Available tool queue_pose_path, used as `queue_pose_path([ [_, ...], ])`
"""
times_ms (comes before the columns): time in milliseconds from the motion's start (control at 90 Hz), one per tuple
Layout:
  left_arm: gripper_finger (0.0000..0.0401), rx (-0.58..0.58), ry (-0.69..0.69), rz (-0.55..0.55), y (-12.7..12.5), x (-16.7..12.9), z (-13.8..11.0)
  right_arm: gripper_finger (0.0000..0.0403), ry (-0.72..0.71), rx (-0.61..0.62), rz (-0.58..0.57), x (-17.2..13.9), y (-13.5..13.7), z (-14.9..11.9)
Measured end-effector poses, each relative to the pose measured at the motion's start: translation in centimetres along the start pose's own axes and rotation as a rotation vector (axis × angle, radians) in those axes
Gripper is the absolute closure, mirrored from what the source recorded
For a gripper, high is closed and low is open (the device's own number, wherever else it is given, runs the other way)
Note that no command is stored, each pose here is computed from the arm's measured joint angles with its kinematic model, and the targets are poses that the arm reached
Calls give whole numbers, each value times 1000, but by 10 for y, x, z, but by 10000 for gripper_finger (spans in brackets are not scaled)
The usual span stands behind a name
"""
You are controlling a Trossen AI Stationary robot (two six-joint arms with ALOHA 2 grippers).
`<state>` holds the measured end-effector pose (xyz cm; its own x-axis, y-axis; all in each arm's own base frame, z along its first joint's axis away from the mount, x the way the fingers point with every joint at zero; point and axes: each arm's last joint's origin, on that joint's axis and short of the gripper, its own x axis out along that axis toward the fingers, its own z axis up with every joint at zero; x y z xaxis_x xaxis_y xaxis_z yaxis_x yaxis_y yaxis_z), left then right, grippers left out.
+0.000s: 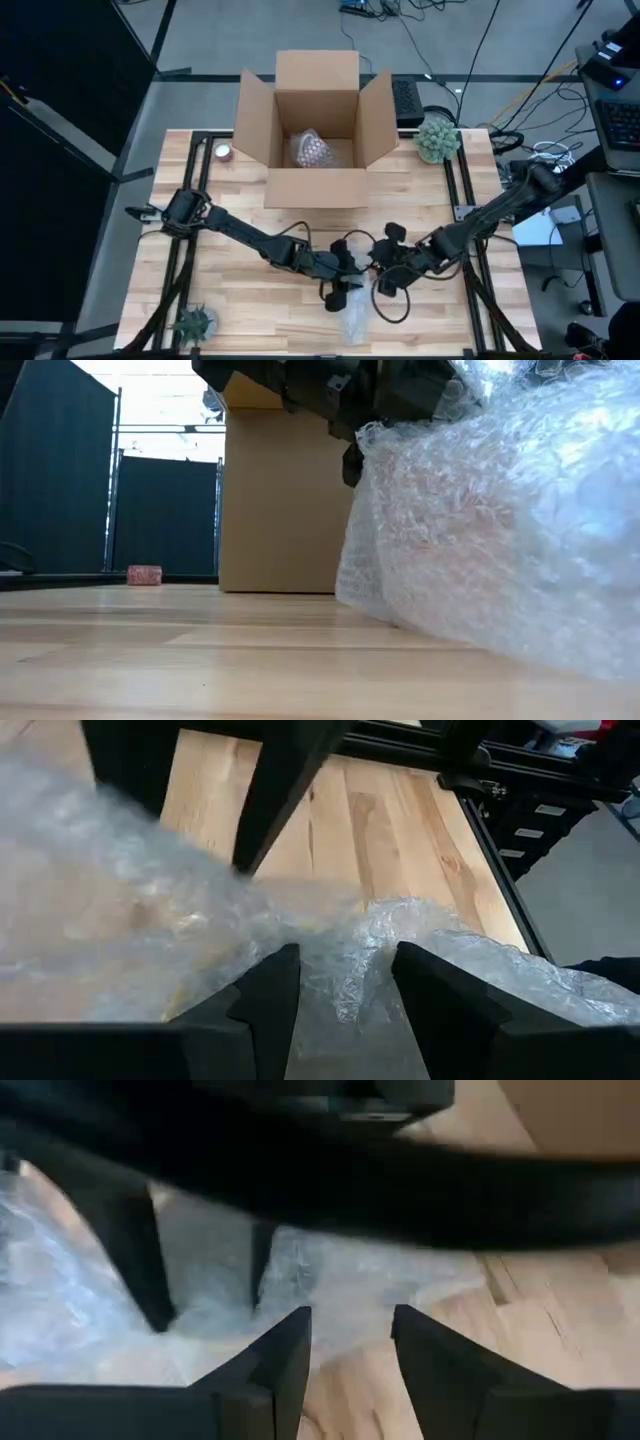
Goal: Wrap mug
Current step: Wrap the yellow mug with the bubble wrap
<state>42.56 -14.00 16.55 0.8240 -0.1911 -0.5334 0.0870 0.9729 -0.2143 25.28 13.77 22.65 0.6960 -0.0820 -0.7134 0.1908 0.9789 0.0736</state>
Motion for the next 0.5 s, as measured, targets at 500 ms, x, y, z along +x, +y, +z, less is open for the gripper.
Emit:
queue_pose_path([
  [500,241,2,-2,-6,-6,-14,9,397,31,-86,133,27,20,-6],
])
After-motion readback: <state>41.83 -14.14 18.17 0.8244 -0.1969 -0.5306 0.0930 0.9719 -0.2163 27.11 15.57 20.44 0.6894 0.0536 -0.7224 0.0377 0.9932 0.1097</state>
